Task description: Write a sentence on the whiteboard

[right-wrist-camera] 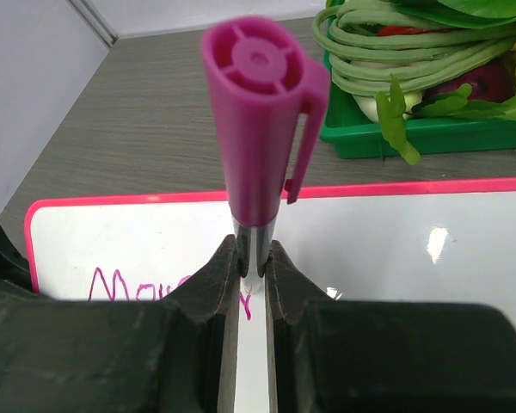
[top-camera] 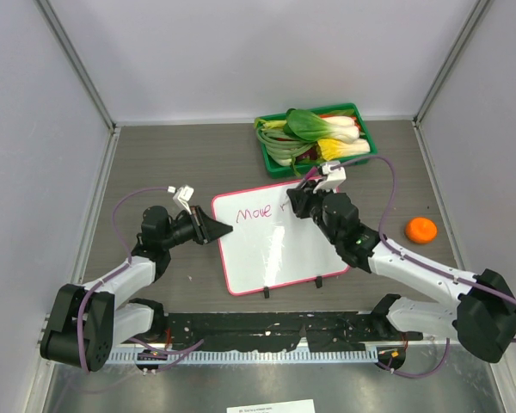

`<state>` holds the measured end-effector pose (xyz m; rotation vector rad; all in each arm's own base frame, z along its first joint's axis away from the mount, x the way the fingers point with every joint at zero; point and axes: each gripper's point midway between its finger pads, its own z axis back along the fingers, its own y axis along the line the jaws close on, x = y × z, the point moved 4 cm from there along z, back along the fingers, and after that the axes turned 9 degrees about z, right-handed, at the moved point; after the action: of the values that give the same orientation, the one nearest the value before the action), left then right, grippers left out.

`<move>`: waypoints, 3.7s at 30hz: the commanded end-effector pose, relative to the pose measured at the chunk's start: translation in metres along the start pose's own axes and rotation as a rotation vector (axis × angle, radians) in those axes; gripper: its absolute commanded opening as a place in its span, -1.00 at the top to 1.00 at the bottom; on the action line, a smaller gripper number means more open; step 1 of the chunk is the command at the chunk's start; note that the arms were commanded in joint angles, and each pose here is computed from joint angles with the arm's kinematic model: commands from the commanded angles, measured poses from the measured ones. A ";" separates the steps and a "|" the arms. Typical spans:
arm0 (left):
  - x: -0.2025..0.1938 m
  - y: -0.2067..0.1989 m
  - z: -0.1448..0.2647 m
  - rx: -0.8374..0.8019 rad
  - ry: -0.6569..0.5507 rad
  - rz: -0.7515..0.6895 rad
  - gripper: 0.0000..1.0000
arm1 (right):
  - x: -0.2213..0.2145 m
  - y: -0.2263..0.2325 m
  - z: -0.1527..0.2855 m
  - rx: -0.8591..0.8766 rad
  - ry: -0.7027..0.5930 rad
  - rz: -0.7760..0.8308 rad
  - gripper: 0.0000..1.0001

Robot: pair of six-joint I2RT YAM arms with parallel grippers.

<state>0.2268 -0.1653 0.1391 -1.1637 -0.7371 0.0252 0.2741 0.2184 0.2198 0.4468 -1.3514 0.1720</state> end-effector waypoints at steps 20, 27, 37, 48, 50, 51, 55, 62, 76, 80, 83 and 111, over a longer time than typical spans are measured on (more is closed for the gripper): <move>-0.003 0.022 0.002 0.099 -0.023 -0.075 1.00 | -0.004 -0.009 0.008 -0.027 0.007 -0.013 0.99; -0.003 0.022 0.002 0.099 -0.023 -0.075 1.00 | -0.011 -0.012 0.013 -0.028 0.023 -0.018 0.99; -0.003 0.021 0.002 0.100 -0.026 -0.079 1.00 | 0.003 -0.017 0.006 -0.087 -0.014 -0.013 0.99; -0.003 0.020 0.003 0.100 -0.026 -0.082 1.00 | 0.016 -0.017 -0.003 -0.096 -0.033 -0.008 0.99; -0.002 0.021 0.003 0.101 -0.027 -0.084 1.00 | 0.016 -0.014 -0.005 -0.086 -0.031 -0.011 0.99; -0.002 0.021 0.003 0.101 -0.027 -0.082 1.00 | 0.018 -0.012 -0.005 -0.077 -0.033 -0.012 0.99; -0.003 0.021 0.003 0.101 -0.025 -0.083 1.00 | 0.023 -0.009 -0.002 -0.052 -0.046 -0.026 0.99; -0.002 0.021 0.003 0.103 -0.027 -0.083 1.00 | 0.031 -0.007 0.012 -0.008 -0.090 -0.059 0.99; -0.002 0.021 0.003 0.103 -0.028 -0.080 1.00 | 0.008 -0.023 0.004 -0.078 -0.039 -0.044 0.99; -0.003 0.021 0.003 0.102 -0.026 -0.083 1.00 | 0.001 -0.026 0.005 -0.077 -0.026 -0.049 0.99; -0.002 0.021 0.003 0.102 -0.028 -0.084 1.00 | -0.004 -0.027 0.007 -0.073 -0.007 -0.050 0.99; -0.002 0.021 0.003 0.105 -0.030 -0.081 1.00 | 0.046 -0.010 0.015 0.007 -0.138 -0.101 0.99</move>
<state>0.2258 -0.1645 0.1402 -1.1558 -0.7425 0.0287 0.2665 0.1941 0.2150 0.4767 -1.3436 0.1019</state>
